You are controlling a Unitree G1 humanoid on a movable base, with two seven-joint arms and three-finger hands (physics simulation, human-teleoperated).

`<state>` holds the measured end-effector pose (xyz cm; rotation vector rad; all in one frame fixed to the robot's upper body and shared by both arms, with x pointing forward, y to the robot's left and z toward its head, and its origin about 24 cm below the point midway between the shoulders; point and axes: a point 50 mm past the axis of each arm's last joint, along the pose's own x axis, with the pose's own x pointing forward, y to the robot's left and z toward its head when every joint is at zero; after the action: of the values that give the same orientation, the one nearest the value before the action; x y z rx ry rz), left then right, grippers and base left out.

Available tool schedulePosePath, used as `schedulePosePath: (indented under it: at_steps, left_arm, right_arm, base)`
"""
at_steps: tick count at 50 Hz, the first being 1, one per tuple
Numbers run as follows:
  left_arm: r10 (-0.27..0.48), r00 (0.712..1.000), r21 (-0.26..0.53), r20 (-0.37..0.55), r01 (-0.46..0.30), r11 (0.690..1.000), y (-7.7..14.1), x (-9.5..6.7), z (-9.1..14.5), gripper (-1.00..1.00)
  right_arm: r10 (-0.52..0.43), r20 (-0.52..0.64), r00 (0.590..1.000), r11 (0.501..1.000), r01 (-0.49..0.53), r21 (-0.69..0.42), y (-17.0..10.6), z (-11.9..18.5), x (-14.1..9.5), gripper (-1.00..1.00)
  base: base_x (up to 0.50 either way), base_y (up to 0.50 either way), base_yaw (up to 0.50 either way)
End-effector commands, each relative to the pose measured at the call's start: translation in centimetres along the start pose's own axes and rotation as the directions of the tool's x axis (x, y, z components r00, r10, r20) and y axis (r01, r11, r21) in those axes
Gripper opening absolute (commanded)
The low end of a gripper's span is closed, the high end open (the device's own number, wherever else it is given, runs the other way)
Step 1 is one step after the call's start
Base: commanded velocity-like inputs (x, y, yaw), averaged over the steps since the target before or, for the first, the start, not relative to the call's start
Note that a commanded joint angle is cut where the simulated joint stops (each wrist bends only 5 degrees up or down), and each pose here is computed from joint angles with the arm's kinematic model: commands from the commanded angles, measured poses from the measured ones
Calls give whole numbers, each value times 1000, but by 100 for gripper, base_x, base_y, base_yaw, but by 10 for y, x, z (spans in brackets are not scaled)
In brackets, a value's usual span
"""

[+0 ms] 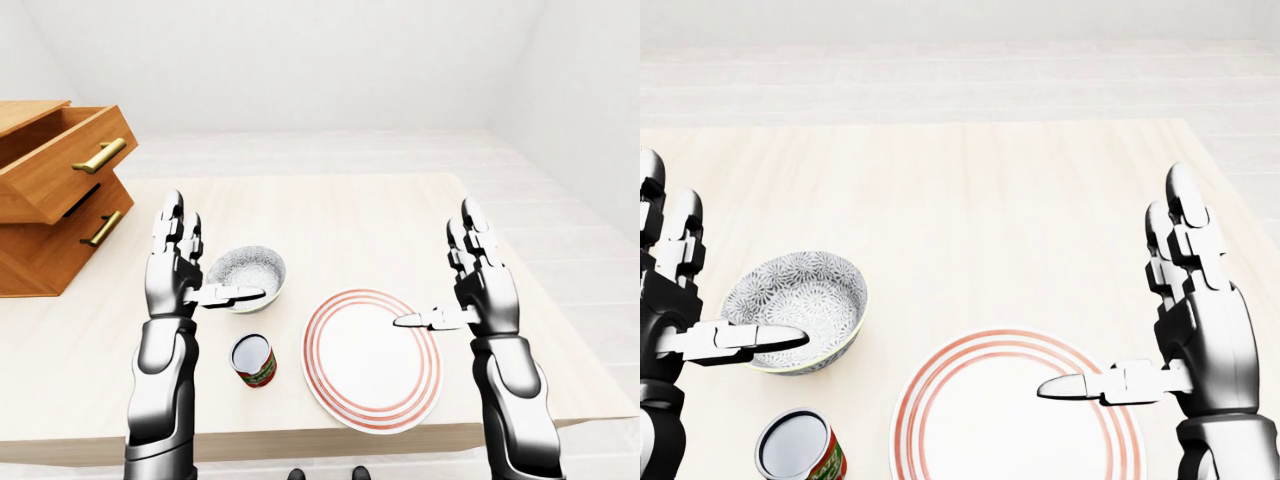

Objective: Put the bowl on the plate.

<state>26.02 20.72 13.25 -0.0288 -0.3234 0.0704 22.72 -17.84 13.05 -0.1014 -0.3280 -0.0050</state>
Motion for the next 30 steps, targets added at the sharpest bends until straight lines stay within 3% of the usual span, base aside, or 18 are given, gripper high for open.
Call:
schedulePosePath:
  at_steps: [1,3,12,15,20,24,30]
  left_arm:
    - [-25,999,49,-26,26,998,-5,-1,-5,100]
    - [-23,1000,28,-6,23,999,-4,1,-1,100]
    - [7,1000,110,-19,-5,994,-4,12,-4,100]
    - [1,998,175,-63,10,985,-7,14,-15,100]
    - [-90,990,204,-106,110,973,-12,15,-21,100]
    - [-114,987,256,-114,140,956,-13,17,-20,100]
    - [-95,991,317,-93,120,941,-10,21,-14,100]
  right_arm:
    - [12,-9,1000,1000,-13,-11,0,-1,-4,100]
    - [-1,-3,1000,1000,1,-15,-2,1,-5,100]
    - [-20,18,1000,1000,21,-17,-7,7,-9,100]
    - [-14,14,1000,1000,14,-25,-7,7,-10,100]
    - [-11,20,1000,1000,12,-28,-9,8,-10,100]
    - [-4,7,1000,999,4,-31,-8,6,-11,100]
    - [-1,-7,1000,1000,0,-27,-8,3,-12,100]
  base:
    - [0,0,0]
    - [0,0,0]
    - [0,0,0]
    - [0,0,0]
    - [0,0,0]
    - [0,0,0]
    - [0,0,0]
